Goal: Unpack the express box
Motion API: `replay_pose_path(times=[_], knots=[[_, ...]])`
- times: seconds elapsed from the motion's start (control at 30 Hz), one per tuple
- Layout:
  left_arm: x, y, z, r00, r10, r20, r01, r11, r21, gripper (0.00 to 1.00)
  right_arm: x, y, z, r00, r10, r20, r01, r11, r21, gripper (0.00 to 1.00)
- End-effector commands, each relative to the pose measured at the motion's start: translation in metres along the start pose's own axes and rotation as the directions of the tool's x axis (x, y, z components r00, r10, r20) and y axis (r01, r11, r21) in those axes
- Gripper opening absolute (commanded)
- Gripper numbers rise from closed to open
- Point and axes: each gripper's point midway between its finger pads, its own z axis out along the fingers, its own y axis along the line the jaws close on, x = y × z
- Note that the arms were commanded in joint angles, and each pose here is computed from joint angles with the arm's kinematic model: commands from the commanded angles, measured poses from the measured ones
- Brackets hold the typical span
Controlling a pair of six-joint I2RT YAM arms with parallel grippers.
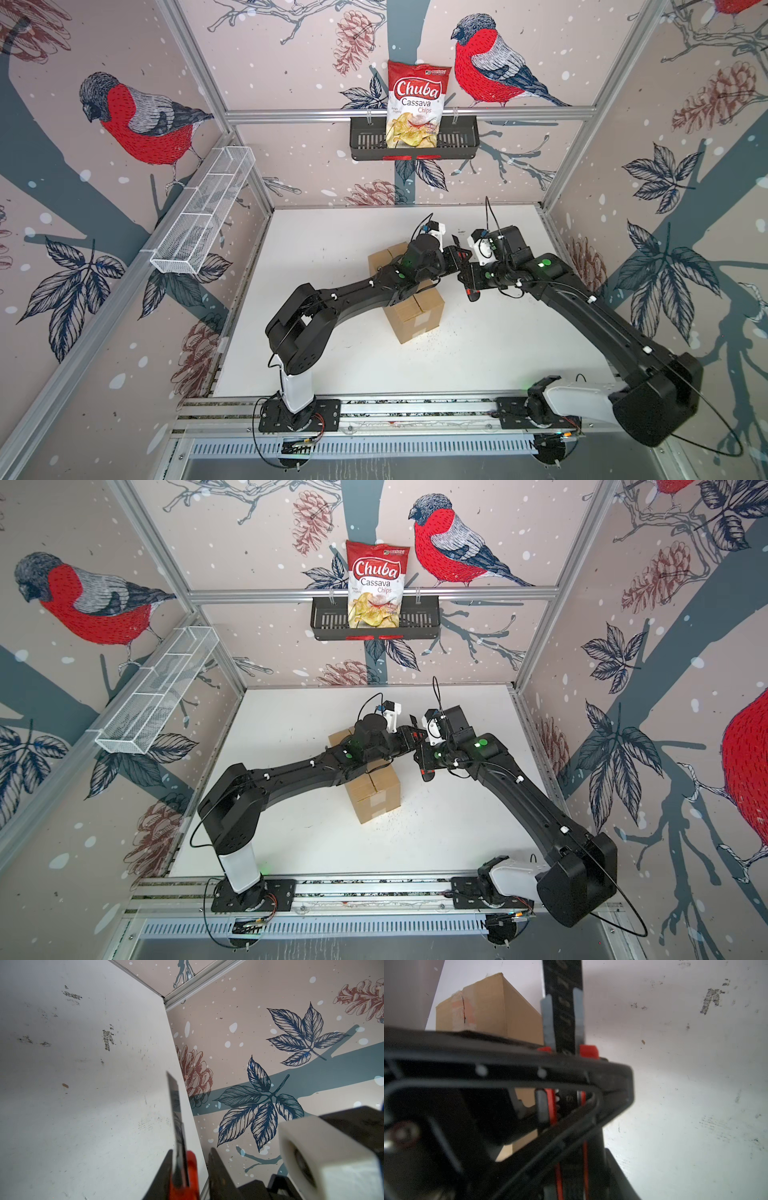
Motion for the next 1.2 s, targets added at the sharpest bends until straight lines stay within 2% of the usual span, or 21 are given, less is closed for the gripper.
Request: replay_pose_path(times=[0.0,0.23,0.43,0.57,0.77,0.93,1.17], knots=[[0.011,-0.015,0.0,0.998,0.036,-0.047,-0.033,0.998,0.053,0.25,-0.021,0.012,-0.001,0.997,-0.018,0.074,0.021,0.999,-0.047,0.08],[0.012,-0.016,0.0,0.998,0.029,-0.05,-0.025,0.997,0.069,0.14,-0.023,0.014,0.0,0.997,-0.017,0.081,0.021,0.998,-0.052,0.08],[0.013,-0.016,0.002,0.998,0.025,-0.055,-0.021,0.997,0.074,0.13,-0.023,0.014,0.0,0.996,-0.013,0.085,0.017,0.998,-0.052,0.08],[0.014,-0.014,-0.001,0.998,0.03,-0.052,-0.027,0.998,0.054,0.33,-0.02,0.012,0.001,0.997,-0.007,0.073,0.01,0.999,-0.043,0.08],[0.019,-0.007,-0.019,0.998,0.052,-0.018,-0.053,0.998,-0.025,0.49,0.0,-0.002,-0.001,0.999,0.034,-0.012,-0.034,0.999,0.03,0.07],[0.018,-0.001,-0.045,0.996,0.082,0.028,-0.079,0.99,-0.117,0.57,0.023,-0.012,-0.015,0.997,0.064,-0.043,-0.06,0.994,0.092,0.07],[0.008,0.006,-0.097,0.984,0.146,0.106,-0.111,0.953,-0.282,0.59,0.059,-0.012,-0.035,0.992,0.087,-0.089,-0.072,0.985,0.157,0.07]])
